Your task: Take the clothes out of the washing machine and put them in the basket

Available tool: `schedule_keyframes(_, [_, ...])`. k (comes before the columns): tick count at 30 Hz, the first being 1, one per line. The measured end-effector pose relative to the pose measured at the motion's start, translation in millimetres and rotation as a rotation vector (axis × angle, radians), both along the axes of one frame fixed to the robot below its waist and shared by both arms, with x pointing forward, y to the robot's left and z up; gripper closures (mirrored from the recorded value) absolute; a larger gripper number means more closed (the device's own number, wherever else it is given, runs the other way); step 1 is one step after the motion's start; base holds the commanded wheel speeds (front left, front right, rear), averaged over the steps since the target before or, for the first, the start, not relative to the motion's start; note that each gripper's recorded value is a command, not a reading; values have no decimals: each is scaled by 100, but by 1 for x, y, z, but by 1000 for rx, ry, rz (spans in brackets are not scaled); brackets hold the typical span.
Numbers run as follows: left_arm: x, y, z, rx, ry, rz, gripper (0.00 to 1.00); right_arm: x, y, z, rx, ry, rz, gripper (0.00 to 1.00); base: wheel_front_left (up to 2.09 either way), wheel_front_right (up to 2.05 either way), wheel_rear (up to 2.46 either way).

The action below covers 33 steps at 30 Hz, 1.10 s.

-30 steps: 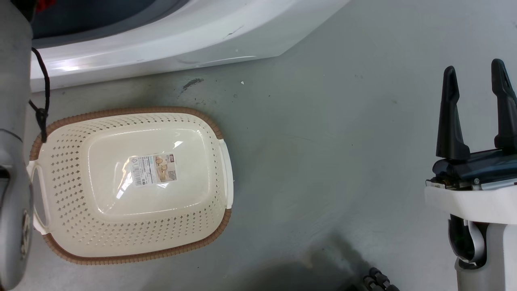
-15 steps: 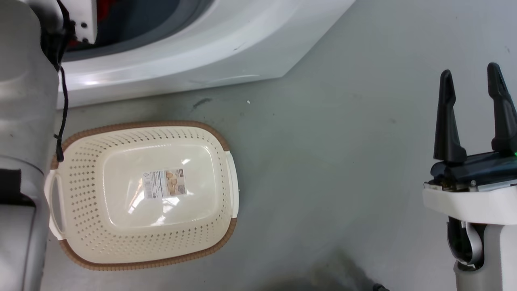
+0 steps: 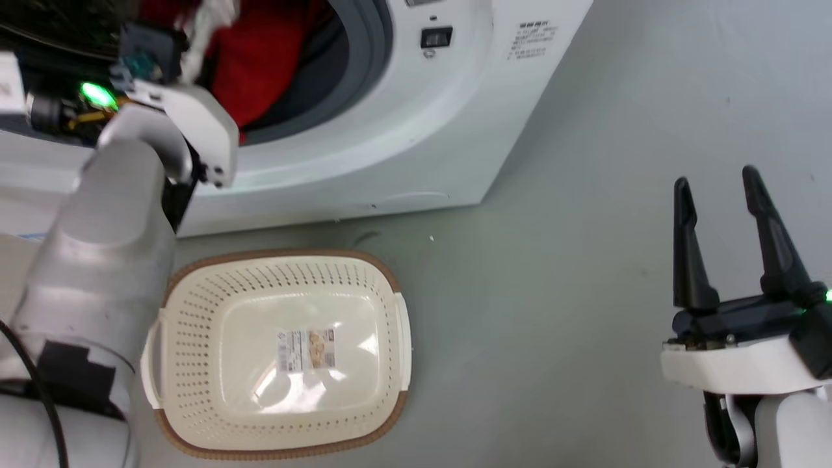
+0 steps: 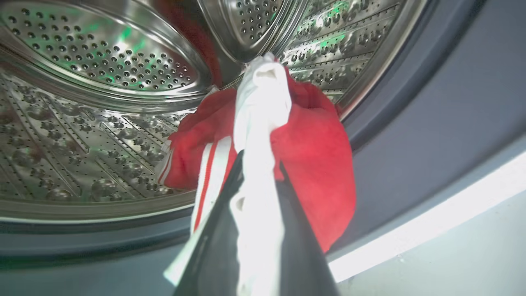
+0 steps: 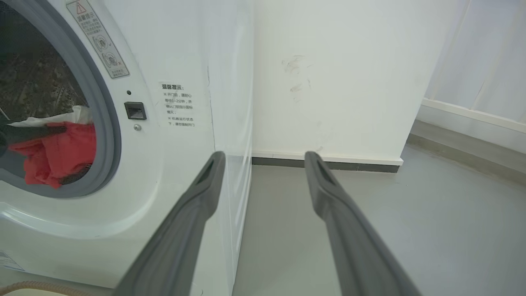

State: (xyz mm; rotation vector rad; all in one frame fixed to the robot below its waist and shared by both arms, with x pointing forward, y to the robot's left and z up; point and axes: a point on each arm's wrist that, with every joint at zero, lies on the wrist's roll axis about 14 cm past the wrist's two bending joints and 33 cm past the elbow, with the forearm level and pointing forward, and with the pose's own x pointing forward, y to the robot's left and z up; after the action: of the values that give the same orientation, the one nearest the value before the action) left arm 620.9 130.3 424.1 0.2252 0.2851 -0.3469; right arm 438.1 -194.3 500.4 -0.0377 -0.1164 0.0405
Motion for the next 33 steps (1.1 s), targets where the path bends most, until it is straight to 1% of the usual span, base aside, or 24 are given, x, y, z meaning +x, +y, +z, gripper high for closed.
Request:
schedule_keyframes(10, [-59,12,39,-34,-92,-9,100,-31,18,24,6,-42,48,0,0,0,0])
schedule_keyframes(17, [-105,9,75,-83,-217,-22,100,-52,26,38,15,-74,70,0,0,0,0])
schedule_keyframes(26, [-172,13,87,-117,-286,-17,100,-76,33,47,21,-95,88,0,0,0,0])
schedule_keyframes(33, [-205,8,94,-136,-300,-28,100,-83,37,50,25,-102,102,0,0,0,0])
